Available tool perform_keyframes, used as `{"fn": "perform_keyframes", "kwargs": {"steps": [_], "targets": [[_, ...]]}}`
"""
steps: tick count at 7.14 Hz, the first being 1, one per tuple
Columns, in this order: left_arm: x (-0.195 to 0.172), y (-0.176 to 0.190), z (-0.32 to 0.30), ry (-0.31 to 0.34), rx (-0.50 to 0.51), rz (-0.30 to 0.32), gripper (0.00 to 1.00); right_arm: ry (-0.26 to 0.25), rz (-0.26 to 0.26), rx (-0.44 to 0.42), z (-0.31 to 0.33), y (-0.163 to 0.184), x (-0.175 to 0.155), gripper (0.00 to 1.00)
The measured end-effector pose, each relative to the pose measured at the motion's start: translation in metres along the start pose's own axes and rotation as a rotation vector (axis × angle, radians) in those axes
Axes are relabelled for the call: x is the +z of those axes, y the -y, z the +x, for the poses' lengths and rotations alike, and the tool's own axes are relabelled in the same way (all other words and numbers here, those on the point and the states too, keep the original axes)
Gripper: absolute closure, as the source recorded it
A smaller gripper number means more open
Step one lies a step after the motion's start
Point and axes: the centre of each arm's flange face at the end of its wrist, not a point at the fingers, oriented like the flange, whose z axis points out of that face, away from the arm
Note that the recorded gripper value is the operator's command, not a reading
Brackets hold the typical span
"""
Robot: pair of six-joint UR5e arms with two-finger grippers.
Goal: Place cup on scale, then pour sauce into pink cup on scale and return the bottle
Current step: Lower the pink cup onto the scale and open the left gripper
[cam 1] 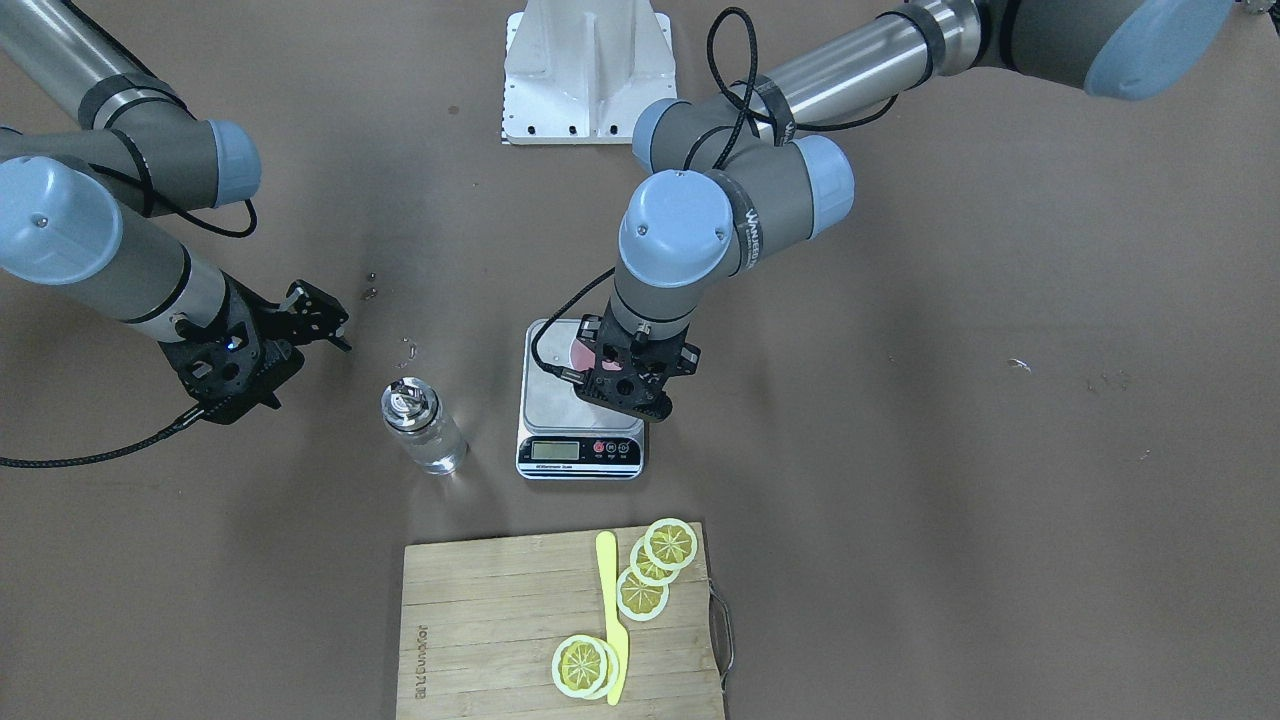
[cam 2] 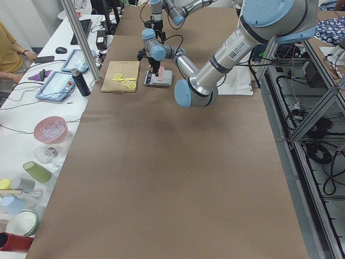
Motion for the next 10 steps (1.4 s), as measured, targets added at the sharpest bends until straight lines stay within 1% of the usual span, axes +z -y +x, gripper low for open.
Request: {"fn": "perform_keyframes", "kwargs": {"steps": [3,4,5,6,8,10], "targets": [[-0.007,-0.002,0.009,-0.014,0.007,0.012,1.0,0.0,0.0,0.0,0.0,0.0,0.0,0.0],[-0.008,-0.002,0.009,-0.023,0.015,0.021,0.62,0.0,0.0,0.0,0.0,0.0,0.0,0.0],[-0.008,-0.002,0.009,-0.034,0.024,0.032,0.44,0.0,0.0,0.0,0.0,0.0,0.0,0.0],[-0.008,-0.002,0.009,-0.04,0.03,0.038,0.2,0.0,0.001,0.0,0.0,0.0,0.0,0.0],[-0.008,-0.002,0.009,-0.044,0.033,0.042,0.05,0.0,0.001,0.001,0.0,0.001,-0.001,0.0],[-0.018,-0.004,0.014,-0.055,0.04,0.054,0.03,0.002,0.013,-0.012,-0.002,0.002,-0.002,0.0]]}}
